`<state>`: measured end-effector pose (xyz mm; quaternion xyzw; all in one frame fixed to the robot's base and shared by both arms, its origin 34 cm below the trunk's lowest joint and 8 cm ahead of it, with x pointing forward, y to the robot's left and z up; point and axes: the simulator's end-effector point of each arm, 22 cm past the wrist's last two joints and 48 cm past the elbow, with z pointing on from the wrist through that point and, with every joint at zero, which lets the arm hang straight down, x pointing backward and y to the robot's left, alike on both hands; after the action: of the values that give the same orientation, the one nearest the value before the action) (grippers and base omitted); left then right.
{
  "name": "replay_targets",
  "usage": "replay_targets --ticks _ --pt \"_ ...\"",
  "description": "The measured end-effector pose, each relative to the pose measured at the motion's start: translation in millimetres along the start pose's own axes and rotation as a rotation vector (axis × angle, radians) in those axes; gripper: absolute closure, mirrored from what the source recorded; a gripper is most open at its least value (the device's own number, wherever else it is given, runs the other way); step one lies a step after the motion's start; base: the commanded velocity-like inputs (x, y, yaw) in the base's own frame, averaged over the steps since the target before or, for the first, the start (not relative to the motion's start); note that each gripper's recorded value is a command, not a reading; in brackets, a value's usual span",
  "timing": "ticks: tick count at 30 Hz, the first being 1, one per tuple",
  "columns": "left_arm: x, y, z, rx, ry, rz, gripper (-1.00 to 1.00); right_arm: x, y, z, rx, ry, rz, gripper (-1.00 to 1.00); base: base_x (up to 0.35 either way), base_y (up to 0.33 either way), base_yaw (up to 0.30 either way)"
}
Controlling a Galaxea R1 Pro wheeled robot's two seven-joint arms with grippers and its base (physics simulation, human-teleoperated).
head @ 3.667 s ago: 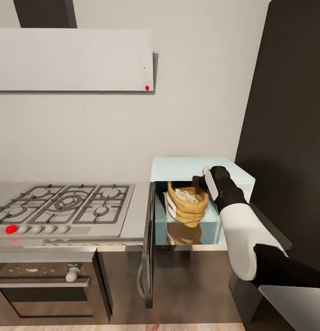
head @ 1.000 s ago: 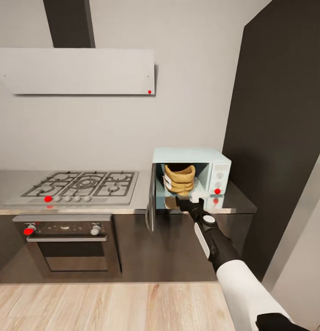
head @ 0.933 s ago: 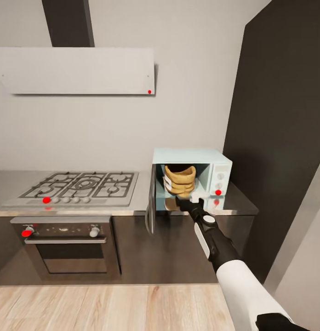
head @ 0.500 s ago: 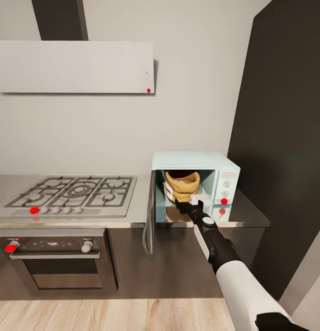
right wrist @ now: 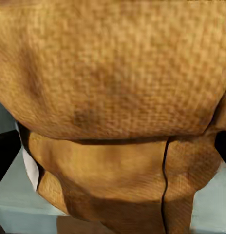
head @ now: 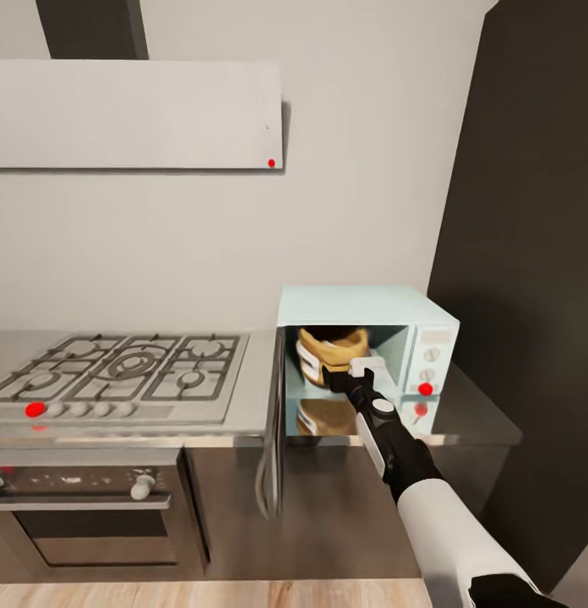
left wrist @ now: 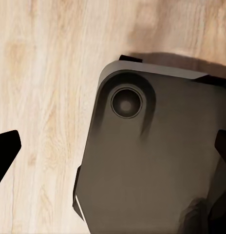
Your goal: In the kitchen, take the popcorn bag from the countertop, put it into the microwave, and heat it until the popcorn is cooked so the cooked popcorn ends up inside the bag.
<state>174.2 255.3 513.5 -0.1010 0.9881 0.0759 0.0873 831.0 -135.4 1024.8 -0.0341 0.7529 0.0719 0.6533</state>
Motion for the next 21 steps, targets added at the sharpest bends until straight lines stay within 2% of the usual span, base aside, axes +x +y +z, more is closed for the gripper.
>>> replay_targets --ticks 12,21 --pt "-0.1 0.0 0.0 0.000 -0.001 0.000 -1.00 0.0 -1.4 0.0 0.002 -0.001 -0.004 -1.00 0.230 0.000 0.000" --pt "-0.2 0.1 0.2 0.001 0.000 -0.002 -1.00 -2.0 -4.3 0.2 0.005 -0.005 -0.008 -1.00 0.027 0.000 0.000"
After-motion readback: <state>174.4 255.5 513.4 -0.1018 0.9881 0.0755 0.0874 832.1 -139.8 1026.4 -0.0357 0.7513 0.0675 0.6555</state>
